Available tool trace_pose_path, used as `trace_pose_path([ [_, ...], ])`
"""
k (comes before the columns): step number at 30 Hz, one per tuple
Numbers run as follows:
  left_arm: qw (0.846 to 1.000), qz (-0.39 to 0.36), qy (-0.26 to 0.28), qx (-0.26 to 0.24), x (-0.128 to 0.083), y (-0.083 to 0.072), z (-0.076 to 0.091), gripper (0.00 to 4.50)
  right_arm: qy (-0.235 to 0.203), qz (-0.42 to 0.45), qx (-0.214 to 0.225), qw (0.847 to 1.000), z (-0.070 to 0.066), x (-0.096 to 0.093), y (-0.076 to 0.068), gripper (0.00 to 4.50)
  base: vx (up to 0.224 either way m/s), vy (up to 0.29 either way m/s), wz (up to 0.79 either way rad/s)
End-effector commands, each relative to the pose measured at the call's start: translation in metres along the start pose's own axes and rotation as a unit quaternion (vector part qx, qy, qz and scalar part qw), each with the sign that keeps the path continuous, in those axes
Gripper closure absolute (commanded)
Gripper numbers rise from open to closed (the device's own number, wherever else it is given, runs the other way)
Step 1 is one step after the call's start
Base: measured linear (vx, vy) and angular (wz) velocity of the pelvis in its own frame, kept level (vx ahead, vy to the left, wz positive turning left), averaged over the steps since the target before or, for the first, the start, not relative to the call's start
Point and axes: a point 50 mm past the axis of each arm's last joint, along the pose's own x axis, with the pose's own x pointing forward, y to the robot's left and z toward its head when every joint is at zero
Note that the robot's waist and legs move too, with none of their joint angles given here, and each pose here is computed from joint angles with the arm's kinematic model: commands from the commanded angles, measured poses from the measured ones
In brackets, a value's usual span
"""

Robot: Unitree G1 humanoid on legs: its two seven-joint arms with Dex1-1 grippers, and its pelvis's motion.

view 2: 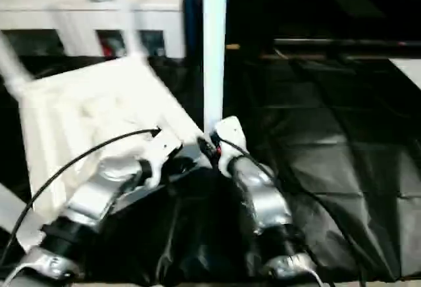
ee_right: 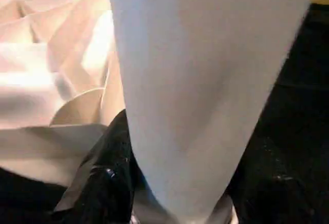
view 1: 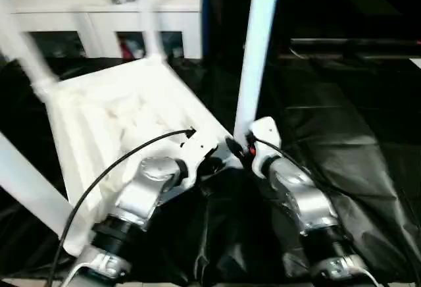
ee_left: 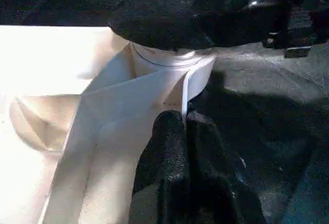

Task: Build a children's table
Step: Rotate leg to tighten

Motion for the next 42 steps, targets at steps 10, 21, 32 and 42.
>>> trace_pose_path([
  [10, 0.993, -0.084, -0.049, 0.061, -0.017, -0.002, 0.013, 4.5, 0.045, 0.207, -0.028, 0.977, -0.014, -0.007, 0.026, 1.39, 0.0, 0.0, 0.0],
  [21, 0.977, -0.189, -0.024, 0.092, -0.038, 0.003, 0.003, 4.5, 0.08, 0.336, -0.093, 0.934, -0.011, -0.035, -0.003, 1.39, 0.0, 0.0, 0.0],
  [32, 0.967, -0.236, -0.011, 0.093, -0.045, 0.004, -0.001, 4.5, 0.104, 0.418, -0.086, 0.898, -0.013, -0.043, 0.006, 1.82, 0.0, 0.0, 0.0],
  [42, 0.973, -0.211, -0.02, 0.087, -0.04, 0.006, 0.002, 4.5, 0.096, 0.4, -0.069, 0.909, -0.018, -0.044, 0.011, 2.01, 0.0, 0.0, 0.0],
])
